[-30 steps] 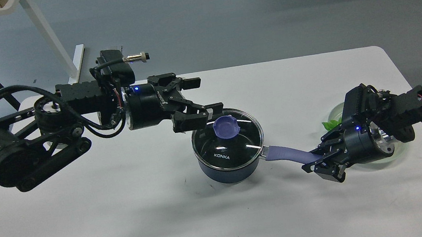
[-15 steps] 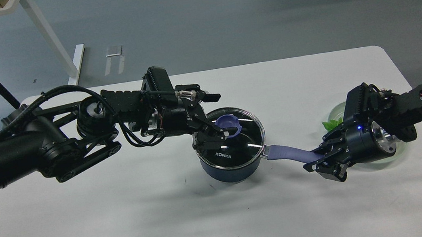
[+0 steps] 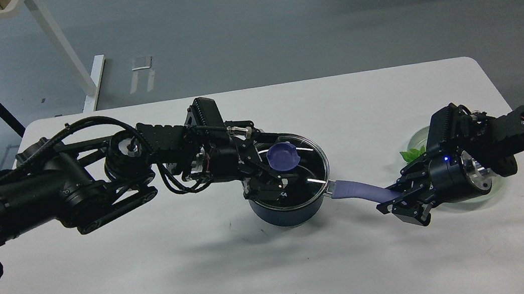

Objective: Open pot lid
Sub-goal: 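Grasp the purple knob of the glass lid with the left gripper, then lift the glass lid off the pot and carry it aside with left gripper, then lower the glass lid onto the table beside the pot with left gripper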

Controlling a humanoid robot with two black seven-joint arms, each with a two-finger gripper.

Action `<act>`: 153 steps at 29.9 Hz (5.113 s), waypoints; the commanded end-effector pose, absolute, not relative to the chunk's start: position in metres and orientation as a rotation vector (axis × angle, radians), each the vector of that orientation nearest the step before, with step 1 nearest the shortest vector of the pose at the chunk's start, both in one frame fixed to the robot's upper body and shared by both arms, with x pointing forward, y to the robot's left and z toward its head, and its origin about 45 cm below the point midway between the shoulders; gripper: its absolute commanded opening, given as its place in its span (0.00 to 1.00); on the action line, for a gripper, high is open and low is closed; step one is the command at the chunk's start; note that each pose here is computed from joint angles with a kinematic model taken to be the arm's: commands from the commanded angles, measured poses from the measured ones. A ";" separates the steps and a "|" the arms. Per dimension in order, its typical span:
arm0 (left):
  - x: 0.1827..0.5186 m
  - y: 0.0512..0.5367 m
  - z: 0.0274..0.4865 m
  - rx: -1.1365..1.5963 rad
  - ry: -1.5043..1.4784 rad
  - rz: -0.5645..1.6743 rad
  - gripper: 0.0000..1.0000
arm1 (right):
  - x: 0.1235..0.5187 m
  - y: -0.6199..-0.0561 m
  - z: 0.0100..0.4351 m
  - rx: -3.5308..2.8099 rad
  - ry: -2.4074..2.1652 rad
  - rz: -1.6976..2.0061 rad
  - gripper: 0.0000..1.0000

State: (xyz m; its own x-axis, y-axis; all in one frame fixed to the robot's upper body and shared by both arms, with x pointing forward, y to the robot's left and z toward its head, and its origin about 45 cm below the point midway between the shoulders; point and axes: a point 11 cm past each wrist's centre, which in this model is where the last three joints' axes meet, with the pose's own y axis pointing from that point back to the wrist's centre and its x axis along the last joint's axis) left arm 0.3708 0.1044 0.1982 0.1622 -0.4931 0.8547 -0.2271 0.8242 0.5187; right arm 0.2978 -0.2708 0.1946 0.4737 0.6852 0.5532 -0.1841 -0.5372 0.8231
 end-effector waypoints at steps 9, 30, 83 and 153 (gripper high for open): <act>0.380 0.104 0.192 0.650 -1.420 -0.189 0.99 | 0.298 -0.271 0.195 1.809 0.422 1.196 0.34; 0.376 0.095 0.195 0.609 -1.423 -0.170 0.50 | 0.296 -0.271 0.193 1.813 0.424 1.189 0.34; 0.274 0.436 0.147 1.105 -1.207 0.192 0.60 | 0.294 -0.274 0.191 1.815 0.424 1.179 0.34; 0.249 0.453 0.130 1.146 -1.121 0.198 0.15 | 0.295 -0.274 0.192 1.816 0.420 1.181 0.71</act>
